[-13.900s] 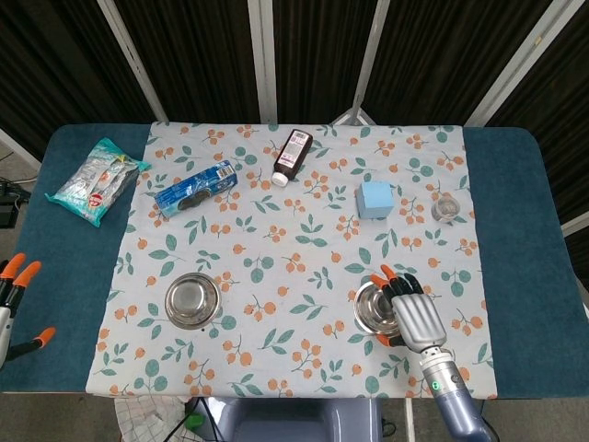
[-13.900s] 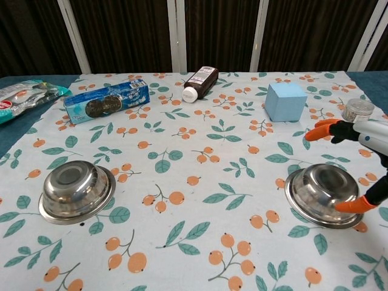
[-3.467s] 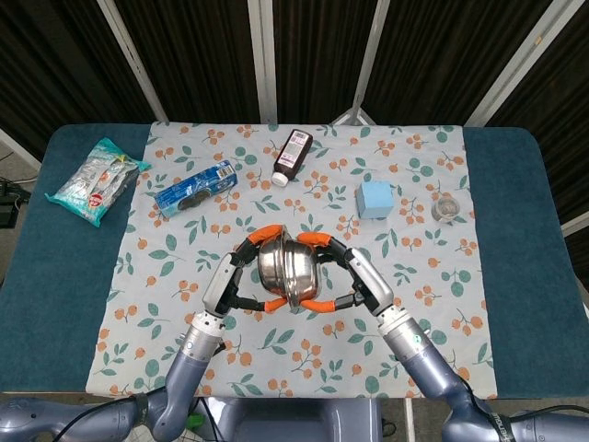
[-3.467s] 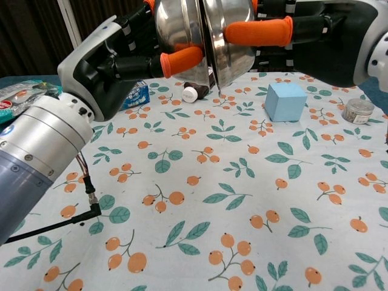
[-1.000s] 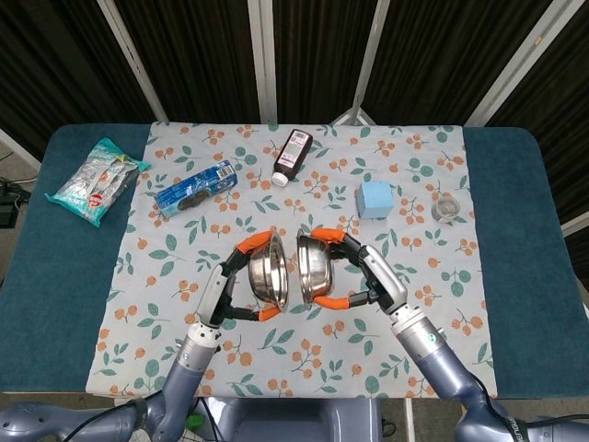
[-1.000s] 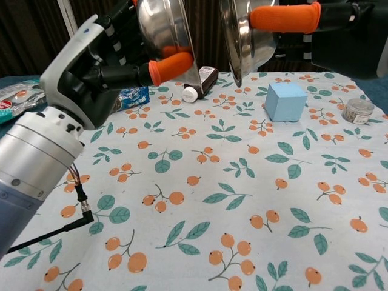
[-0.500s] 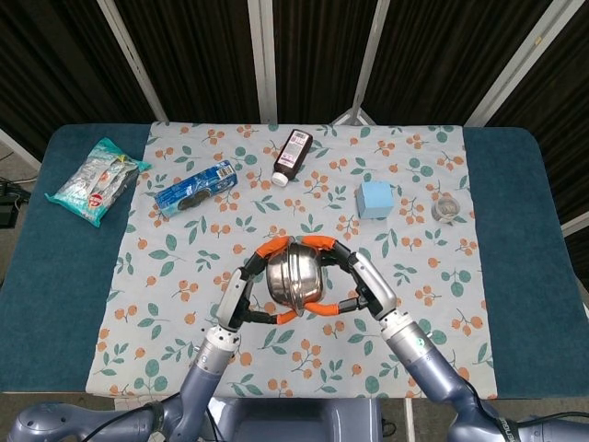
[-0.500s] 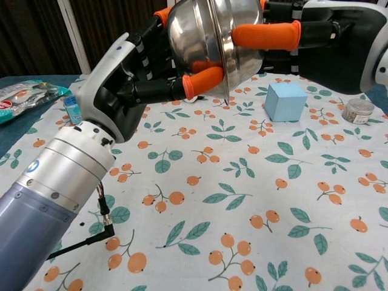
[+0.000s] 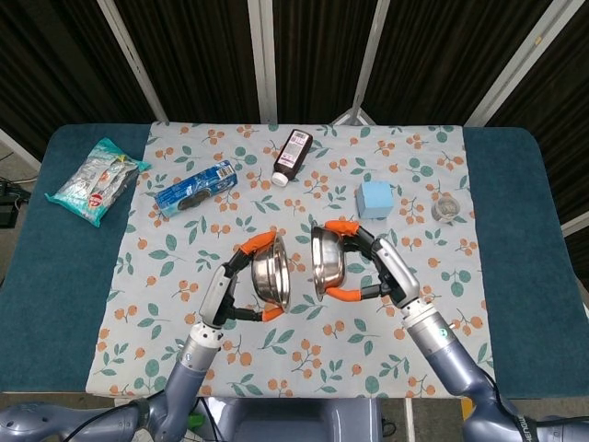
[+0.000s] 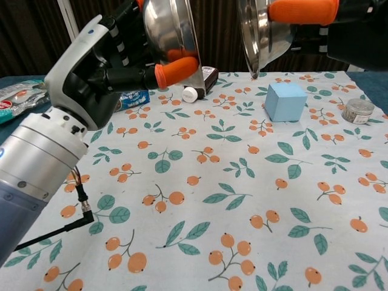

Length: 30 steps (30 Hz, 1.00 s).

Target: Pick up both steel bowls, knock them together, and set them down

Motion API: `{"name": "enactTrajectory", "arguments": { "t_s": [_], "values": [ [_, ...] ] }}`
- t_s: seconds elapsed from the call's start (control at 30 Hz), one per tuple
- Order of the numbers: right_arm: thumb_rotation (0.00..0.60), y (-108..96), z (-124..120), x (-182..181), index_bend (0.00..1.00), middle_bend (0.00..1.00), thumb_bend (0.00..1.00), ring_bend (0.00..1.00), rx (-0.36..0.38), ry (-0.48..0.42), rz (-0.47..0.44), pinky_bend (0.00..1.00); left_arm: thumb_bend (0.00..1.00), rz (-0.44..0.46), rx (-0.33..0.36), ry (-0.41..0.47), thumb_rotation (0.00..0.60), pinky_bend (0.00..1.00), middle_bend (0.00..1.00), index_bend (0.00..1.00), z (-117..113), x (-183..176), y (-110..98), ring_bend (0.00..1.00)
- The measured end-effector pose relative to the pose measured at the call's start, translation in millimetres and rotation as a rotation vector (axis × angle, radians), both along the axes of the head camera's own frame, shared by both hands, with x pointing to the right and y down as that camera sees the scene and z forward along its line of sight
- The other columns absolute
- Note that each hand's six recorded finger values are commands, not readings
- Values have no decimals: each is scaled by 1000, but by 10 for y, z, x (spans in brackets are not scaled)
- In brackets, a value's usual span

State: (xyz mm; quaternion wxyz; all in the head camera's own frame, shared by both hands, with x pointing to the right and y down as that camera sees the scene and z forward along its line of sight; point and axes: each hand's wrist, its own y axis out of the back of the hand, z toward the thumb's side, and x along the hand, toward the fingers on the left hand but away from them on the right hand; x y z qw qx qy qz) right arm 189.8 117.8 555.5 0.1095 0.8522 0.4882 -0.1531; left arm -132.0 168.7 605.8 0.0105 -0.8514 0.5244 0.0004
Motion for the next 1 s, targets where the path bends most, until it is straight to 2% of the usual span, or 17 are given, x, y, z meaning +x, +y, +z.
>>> {"name": "enactTrajectory", "arguments": {
  "t_s": [0.13, 0.23, 0.47, 0.63, 0.73, 0.8, 0.9, 1.0],
  "values": [
    [600, -55, -13, 106, 433, 348, 98, 503, 61, 76, -12, 296, 16, 3, 37, -106, 600, 331, 188, 346, 3, -91, -30, 177],
    [600, -108, -26, 209, 446, 348, 97, 503, 132, 165, -24, 293, 16, 5, 72, -209, 600, 331, 192, 341, -7, -184, -68, 177],
    [600, -217, -49, 459, 447, 349, 97, 503, 316, 434, -80, 293, 16, -17, 142, -473, 600, 333, 193, 340, -66, -396, -174, 177],
    [600, -239, -79, 534, 454, 348, 97, 503, 425, 616, -174, 293, 16, -18, 148, -662, 600, 333, 194, 332, -155, -481, -232, 177],
    [600, -226, -114, 538, 454, 349, 97, 503, 485, 716, -246, 293, 16, 6, 123, -770, 600, 333, 188, 313, -203, -523, -244, 177],
    [600, -198, -135, 528, 454, 349, 97, 503, 523, 782, -298, 293, 16, 27, 75, -832, 600, 333, 186, 308, -209, -566, -241, 177],
    [600, -112, -141, 499, 455, 349, 98, 503, 554, 866, -391, 293, 16, 54, -34, -878, 600, 333, 186, 309, -187, -650, -225, 177],
    [600, 6, -95, 470, 455, 349, 102, 503, 537, 910, -496, 293, 16, 85, -137, -932, 600, 333, 186, 308, -148, -775, -203, 177]
  ]
}}
